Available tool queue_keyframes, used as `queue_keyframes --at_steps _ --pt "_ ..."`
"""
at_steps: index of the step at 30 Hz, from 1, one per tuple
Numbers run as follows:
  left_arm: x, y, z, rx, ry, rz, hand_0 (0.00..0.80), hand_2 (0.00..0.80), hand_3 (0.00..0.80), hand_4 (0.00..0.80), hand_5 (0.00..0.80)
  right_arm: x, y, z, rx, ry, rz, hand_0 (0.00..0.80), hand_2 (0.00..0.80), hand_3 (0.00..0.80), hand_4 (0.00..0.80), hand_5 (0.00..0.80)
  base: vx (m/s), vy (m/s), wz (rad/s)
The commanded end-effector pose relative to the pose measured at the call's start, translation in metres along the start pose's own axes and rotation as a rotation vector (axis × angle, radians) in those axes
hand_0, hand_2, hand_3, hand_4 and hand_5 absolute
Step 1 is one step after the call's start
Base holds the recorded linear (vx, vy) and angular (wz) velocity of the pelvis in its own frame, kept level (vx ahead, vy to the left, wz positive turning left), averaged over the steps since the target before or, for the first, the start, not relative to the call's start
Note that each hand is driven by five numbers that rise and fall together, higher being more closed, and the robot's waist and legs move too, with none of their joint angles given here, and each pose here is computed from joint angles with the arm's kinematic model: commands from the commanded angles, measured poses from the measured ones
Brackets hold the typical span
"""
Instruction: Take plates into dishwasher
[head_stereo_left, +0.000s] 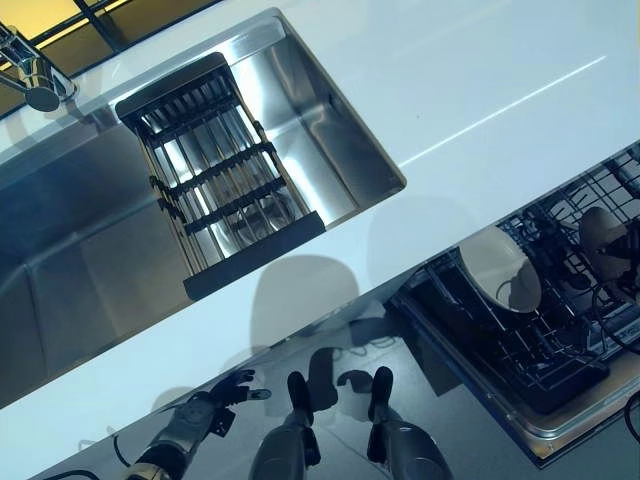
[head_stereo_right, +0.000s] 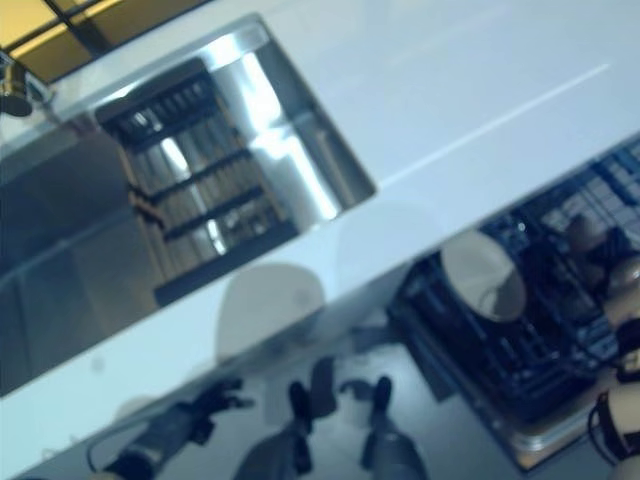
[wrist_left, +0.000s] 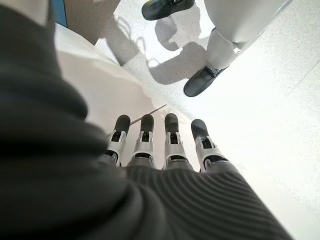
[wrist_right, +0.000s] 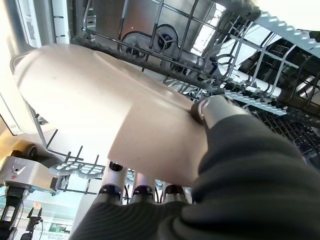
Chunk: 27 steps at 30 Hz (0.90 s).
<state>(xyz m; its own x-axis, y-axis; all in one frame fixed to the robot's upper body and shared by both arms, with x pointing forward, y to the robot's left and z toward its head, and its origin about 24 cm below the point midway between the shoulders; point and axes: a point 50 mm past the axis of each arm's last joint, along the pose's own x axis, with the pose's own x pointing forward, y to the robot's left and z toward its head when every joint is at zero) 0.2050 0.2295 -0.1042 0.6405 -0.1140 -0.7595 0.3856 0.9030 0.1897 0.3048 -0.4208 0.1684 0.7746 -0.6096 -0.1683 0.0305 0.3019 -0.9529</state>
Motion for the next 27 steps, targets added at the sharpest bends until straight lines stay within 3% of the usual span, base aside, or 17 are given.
queue_keyframes --at_steps 1,14,27 --pt "0.000 0.011 0.005 0.026 -0.007 0.025 0.000 0.000 0.000 0.000 0.000 0.002 0.002 0.011 -0.019 -0.018 0.010 0.800 0.800 0.800 0.800 0.800 0.000 0.000 0.00" --pt "0.000 0.010 0.008 0.027 -0.018 0.019 0.000 0.000 0.000 0.000 0.000 0.000 -0.017 0.027 -0.121 -0.079 -0.158 0.800 0.800 0.800 0.800 0.800 0.000 0.002 -0.01" --pt "0.000 0.017 0.014 0.041 -0.025 0.032 0.000 0.000 0.000 0.000 0.000 0.002 -0.013 0.029 -0.083 -0.065 -0.088 0.800 0.800 0.800 0.800 0.800 0.001 -0.021 0.00"
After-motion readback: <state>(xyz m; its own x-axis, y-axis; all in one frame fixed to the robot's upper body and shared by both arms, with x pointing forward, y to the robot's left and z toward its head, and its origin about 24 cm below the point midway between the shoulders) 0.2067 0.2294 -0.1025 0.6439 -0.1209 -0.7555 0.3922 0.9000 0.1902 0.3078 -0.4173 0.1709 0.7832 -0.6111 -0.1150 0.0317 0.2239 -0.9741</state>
